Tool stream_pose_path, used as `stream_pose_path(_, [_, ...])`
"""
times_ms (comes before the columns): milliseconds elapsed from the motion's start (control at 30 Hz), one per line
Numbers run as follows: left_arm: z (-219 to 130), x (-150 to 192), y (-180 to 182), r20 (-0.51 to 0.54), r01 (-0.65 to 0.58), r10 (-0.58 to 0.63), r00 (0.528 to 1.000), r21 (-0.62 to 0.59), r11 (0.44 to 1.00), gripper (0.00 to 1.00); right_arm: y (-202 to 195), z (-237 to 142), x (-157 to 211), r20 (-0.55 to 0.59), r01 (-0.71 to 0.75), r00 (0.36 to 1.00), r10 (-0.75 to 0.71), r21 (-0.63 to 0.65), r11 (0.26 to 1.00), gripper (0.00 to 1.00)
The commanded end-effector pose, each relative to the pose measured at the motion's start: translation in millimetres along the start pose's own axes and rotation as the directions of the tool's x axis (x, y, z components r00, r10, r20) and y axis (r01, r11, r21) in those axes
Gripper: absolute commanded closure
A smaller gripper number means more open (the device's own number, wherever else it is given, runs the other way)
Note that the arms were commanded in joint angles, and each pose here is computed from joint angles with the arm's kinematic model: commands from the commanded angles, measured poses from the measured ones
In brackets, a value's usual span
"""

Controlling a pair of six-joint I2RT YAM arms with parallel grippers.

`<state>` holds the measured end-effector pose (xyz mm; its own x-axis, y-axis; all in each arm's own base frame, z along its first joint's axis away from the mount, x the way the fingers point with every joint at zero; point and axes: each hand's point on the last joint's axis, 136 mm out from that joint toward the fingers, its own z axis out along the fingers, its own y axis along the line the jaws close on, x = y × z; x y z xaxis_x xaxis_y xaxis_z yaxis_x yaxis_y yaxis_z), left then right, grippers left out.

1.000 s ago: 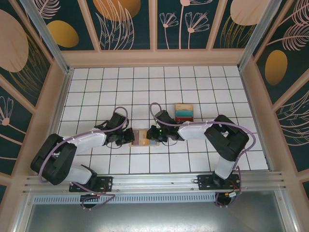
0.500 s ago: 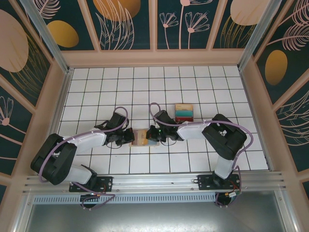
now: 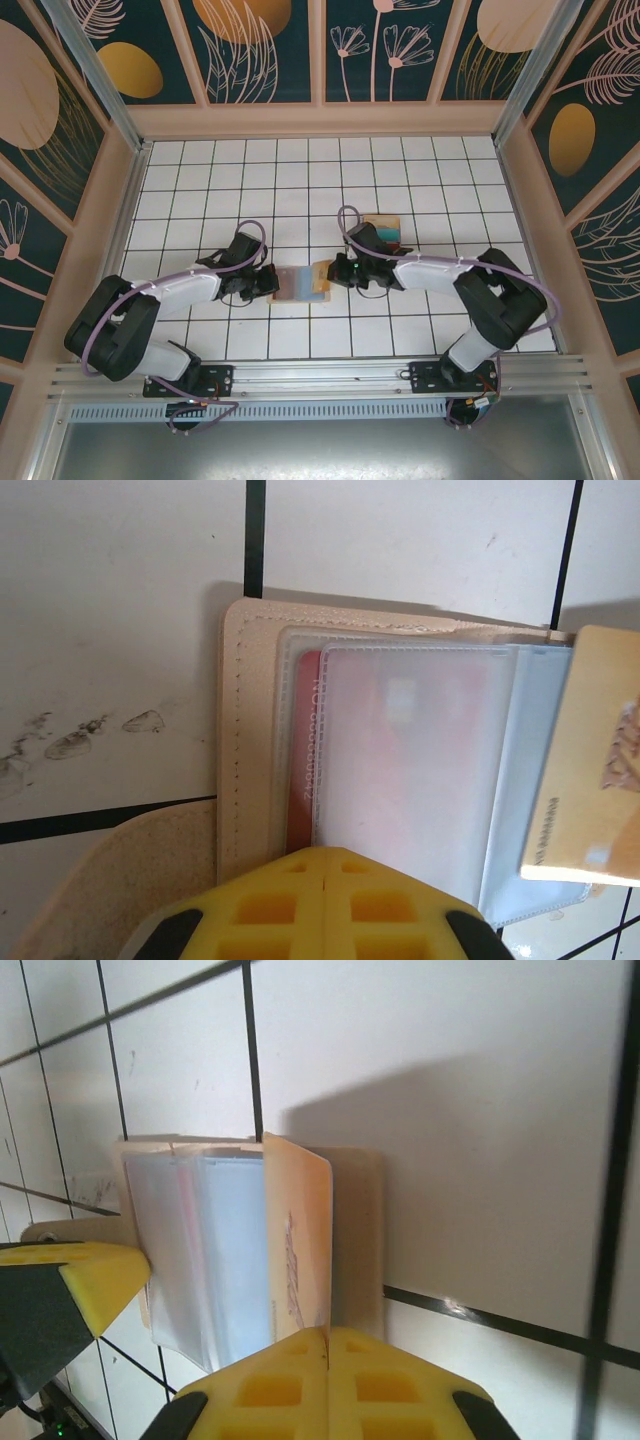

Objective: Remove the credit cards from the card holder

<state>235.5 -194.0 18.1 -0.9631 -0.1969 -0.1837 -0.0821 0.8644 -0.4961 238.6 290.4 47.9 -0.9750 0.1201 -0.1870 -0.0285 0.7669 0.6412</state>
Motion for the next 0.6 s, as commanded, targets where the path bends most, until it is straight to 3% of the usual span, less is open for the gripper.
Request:
stream_pose_path(0, [1, 5, 10, -0.024, -0.013, 0.011, 1.000, -0.059, 0.998, 0.99, -15, -16, 1, 0.011, 0.048, 0.999, -0.048, 0.066, 0.997, 1.00])
stream_pose_path(200, [-10, -9, -5, 0.014, -0.027, 0.027, 1.000, -0.034, 0.999, 0.84, -10, -47, -19, 0.079, 0.160, 0.982, -0.174, 0.155, 0.975, 1.00])
stream_pose_path(333, [-22, -21, -21, 0.054, -0.042, 0.041, 0.998, 0.001, 0.999, 0.50, 0, -79, -45, 0.134, 0.276, 0.938, -0.319, 0.270, 0.923, 1.00])
stream_pose_path(467, [-37, -34, -44, 0.113, -0.070, 0.062, 0.992, 0.073, 0.995, 0.30, 5, -114, -72, 0.127, 0.410, 0.854, -0.505, 0.434, 0.802, 1.00])
stream_pose_path(567, [-46, -41, -55, 0.148, -0.089, 0.072, 0.986, 0.115, 0.989, 0.17, 10, -126, -80, 0.041, 0.565, 0.747, -0.663, 0.485, 0.667, 1.00])
